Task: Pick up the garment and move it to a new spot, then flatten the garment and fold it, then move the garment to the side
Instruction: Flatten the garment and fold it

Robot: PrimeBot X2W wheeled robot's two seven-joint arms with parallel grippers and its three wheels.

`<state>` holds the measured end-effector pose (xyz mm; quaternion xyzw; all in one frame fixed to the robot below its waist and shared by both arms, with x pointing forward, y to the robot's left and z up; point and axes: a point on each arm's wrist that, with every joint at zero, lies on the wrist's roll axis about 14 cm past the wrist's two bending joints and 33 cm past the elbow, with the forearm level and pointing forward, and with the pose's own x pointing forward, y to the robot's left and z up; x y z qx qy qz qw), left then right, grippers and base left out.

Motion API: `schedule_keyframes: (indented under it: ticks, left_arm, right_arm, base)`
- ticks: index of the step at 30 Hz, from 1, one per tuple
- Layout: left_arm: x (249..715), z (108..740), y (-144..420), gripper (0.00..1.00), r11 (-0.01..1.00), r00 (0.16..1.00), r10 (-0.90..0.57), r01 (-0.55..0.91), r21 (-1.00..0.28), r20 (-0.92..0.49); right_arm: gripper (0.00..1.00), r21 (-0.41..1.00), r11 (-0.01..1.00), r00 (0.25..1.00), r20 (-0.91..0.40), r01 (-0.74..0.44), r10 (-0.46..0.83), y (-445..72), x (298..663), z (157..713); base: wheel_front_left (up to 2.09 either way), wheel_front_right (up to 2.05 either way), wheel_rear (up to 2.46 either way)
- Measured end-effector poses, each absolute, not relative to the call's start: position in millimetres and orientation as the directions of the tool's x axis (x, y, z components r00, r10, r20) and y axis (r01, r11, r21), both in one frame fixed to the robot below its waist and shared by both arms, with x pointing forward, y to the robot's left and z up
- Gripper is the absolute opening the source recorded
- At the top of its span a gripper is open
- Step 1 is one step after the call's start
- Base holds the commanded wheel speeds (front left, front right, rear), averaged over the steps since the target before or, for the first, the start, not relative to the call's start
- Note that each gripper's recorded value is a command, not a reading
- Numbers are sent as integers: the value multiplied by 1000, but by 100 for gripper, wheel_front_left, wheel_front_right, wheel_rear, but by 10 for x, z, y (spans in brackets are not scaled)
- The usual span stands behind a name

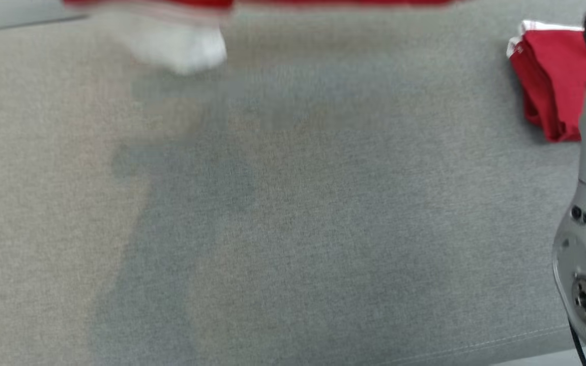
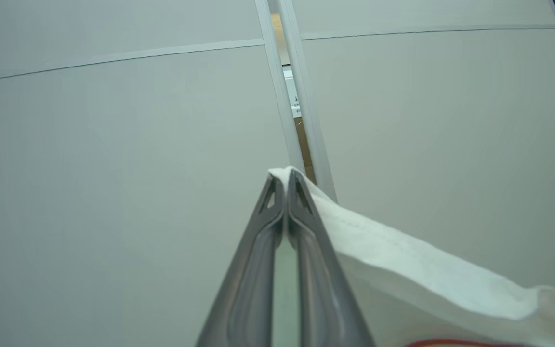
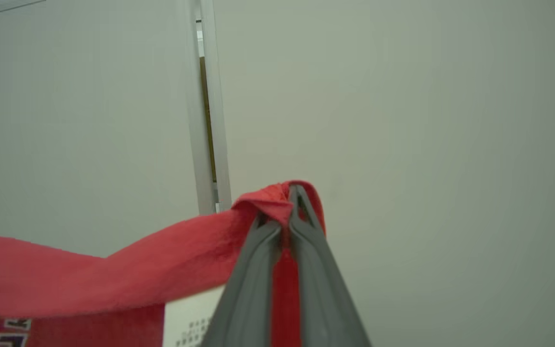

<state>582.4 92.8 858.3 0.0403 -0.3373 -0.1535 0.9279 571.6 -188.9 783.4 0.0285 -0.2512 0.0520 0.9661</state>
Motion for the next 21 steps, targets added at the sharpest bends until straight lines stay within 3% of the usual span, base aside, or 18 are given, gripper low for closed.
schedule_keyframes:
  ticks: [5, 9, 15, 21]
  left_arm:
    - [6345, 7866, 831, 0, 949, 806, -300, 307, 72, 511]
    - [6694, 6641, 841, 0, 950, 907, -283, 311, -41, 313]
    - [6644, 5025, 935, 0, 944, 963, -263, 269, -191, 58]
    - [6305, 4207, 1123, 0, 942, 970, -227, 197, -272, -84]
  right_arm:
    - [0, 40, 997, 939, 341, -71, 53, -1890, 6328, 7105]
    - [0, 56, 998, 989, 143, -37, 29, -1906, 6671, 6030]
    - [0, 87, 995, 991, -120, -44, 54, -1742, 6681, 4544]
    - [0, 165, 986, 969, -236, -31, 70, -1619, 6557, 3884]
  base:
    - [0, 0, 0]
    - [0, 0, 0]
    - [0, 0, 0]
    - [0, 0, 0]
